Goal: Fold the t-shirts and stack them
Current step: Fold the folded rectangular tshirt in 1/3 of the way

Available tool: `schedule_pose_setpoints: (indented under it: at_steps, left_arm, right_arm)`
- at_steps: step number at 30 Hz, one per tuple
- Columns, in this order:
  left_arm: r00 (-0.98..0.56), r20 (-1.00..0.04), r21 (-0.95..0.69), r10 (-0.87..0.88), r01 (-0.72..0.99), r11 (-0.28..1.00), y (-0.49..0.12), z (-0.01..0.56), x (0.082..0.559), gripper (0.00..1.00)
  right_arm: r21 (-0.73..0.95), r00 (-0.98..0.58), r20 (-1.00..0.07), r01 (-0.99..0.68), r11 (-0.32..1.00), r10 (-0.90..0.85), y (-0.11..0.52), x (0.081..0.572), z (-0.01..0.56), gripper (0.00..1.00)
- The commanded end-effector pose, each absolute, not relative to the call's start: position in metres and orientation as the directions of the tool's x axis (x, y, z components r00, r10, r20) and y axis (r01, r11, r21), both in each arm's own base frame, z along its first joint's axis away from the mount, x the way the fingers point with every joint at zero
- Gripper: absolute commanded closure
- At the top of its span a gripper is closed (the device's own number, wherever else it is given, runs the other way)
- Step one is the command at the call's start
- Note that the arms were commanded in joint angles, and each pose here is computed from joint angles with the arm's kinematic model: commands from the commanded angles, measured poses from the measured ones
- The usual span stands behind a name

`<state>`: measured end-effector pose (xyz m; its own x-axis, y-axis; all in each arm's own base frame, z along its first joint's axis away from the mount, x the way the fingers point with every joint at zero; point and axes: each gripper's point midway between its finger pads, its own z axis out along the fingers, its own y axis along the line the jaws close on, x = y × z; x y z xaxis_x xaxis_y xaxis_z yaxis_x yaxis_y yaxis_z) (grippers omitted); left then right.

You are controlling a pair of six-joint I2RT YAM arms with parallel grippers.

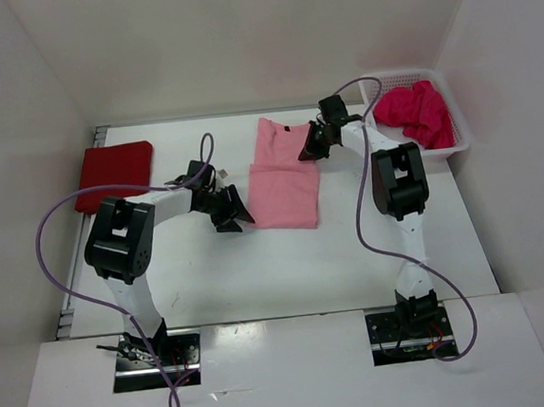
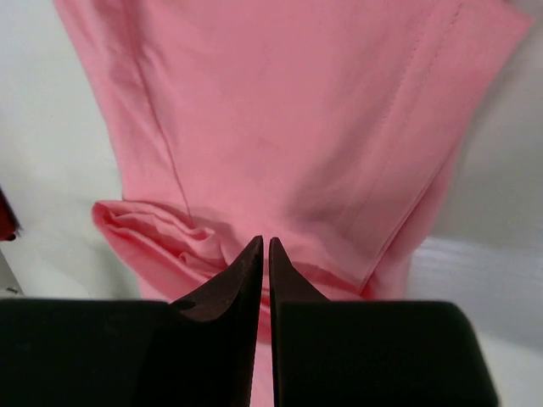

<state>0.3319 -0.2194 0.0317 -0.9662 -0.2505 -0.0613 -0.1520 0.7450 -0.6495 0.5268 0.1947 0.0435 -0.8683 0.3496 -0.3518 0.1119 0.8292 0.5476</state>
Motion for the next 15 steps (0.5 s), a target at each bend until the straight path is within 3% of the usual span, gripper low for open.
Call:
schedule_pose_setpoints:
  at_steps: [1,3,7,11,15]
  left_arm:
    - [-0.969,-0.079,-0.668,-0.233,-0.122,0.734,-0.218,0.032,0.336,0.4]
    - [-0.971,-0.075,-0.664,-0.226,-0.12,0.738,-0.217,0.028,0.332,0.4]
    - [-0.972,-0.048,-0.664,-0.23,-0.141,0.734,-0.218,0.021,0.329,0.43]
    - [-0.967,-0.048,-0.662,-0.249,-0.156,0.733,-0.218,0.017,0.333,0.49]
    - [-0.959,-0.062,-0.646,-0.277,-0.173,0.743,-0.215,0.015,0.339,0.53]
  right_arm:
    - [0.574,-0.805,-0.472,0.03,0.818,0.36,0.195,0.531,0.12,0.89]
    - [0.567,-0.771,-0.519,0.012,0.824,0.368,0.186,0.526,0.145,0.82]
    - [0.585,-0.762,-0.526,-0.004,0.811,0.376,0.183,0.501,0.157,0.79]
    - [0.63,-0.833,-0.434,-0.008,0.776,0.343,0.197,0.47,0.127,0.94]
    - [0.624,-0.875,-0.363,0.029,0.781,0.322,0.2,0.465,0.092,1.0]
